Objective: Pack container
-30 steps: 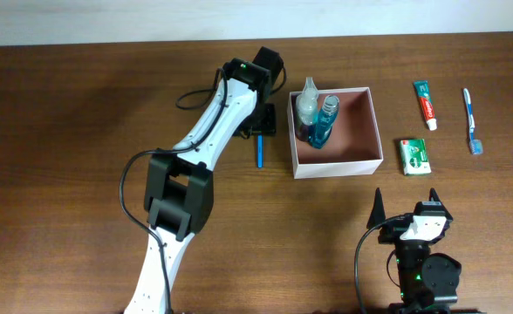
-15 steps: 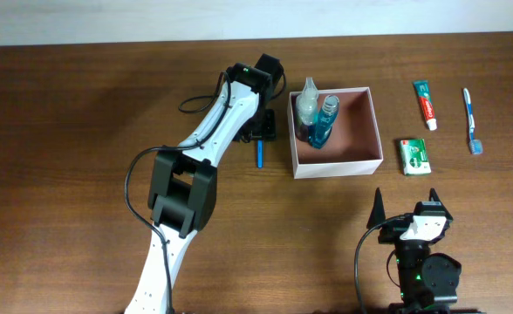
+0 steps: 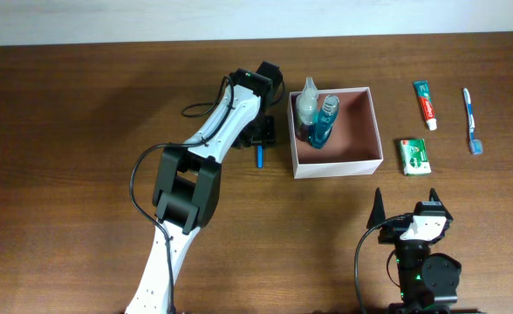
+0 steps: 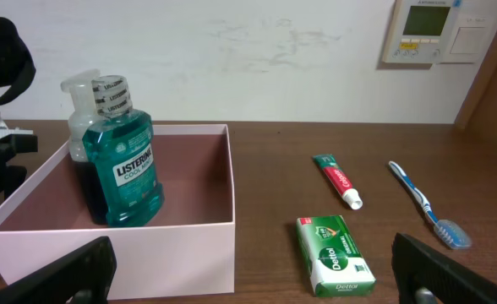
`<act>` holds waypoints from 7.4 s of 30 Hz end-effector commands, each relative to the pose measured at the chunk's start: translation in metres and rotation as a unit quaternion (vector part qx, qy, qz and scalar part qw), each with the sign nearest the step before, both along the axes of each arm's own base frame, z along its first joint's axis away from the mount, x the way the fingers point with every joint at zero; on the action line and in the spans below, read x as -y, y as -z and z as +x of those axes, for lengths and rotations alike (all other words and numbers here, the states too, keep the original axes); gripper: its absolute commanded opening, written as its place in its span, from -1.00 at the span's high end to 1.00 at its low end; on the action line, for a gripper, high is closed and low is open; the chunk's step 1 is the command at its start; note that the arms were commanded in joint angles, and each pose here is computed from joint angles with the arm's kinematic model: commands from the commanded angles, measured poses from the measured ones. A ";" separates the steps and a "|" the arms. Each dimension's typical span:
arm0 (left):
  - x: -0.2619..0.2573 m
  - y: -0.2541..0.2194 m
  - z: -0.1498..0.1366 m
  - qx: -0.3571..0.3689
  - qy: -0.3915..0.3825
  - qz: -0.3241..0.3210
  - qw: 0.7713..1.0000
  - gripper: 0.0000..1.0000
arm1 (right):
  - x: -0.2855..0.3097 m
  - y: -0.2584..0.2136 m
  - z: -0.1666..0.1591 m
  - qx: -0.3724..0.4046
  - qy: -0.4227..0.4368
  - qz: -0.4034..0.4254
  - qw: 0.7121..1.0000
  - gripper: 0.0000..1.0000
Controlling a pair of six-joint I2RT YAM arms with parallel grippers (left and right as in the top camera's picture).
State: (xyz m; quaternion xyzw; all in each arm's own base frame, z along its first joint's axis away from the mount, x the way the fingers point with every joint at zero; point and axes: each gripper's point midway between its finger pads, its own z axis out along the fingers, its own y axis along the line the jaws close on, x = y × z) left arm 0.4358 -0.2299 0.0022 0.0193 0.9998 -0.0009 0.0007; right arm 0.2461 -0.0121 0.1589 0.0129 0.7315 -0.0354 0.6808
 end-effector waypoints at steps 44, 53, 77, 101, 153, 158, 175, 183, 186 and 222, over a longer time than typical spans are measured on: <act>-0.036 -0.229 0.097 0.271 -0.032 -0.142 0.951 0.87 | 0.001 0.002 0.000 -0.002 0.006 -0.001 1.000 -0.98; 0.041 -0.297 0.059 0.325 0.054 -0.217 0.919 0.86 | 0.001 0.002 0.000 -0.002 0.006 -0.001 1.000 -0.98; 0.186 -0.270 -0.031 0.316 0.347 -0.201 0.860 0.77 | 0.001 0.002 0.000 -0.002 0.006 -0.001 1.000 -0.98; 0.199 -0.174 -0.027 0.236 0.357 -0.171 0.888 0.66 | 0.001 0.002 0.000 -0.002 0.006 -0.001 1.000 -0.98; -0.210 -0.292 0.044 0.273 -0.139 0.018 0.952 -0.99 | 0.001 0.002 0.000 -0.002 0.006 -0.001 1.000 -0.98; -0.212 -0.251 0.054 0.236 -0.141 0.025 0.961 -0.99 | 0.001 0.002 0.000 -0.002 0.006 -0.001 1.000 -0.98; -0.213 -0.137 0.040 0.123 -0.134 0.052 0.982 -0.99 | 0.001 0.002 0.000 -0.002 0.006 -0.001 1.000 -0.98; -0.213 -0.133 0.038 0.118 -0.134 0.053 0.982 -0.99 | -0.003 0.003 0.000 -0.003 -0.007 0.006 1.000 -0.97; -0.213 -0.134 0.042 0.126 -0.134 0.051 0.982 -0.99 | -0.012 0.004 0.000 -0.005 -0.034 0.008 0.999 -0.98; -0.213 -0.134 0.042 0.127 -0.134 0.051 0.981 -0.99 | 0.003 -0.193 0.062 -0.293 -0.047 -0.134 0.945 -0.98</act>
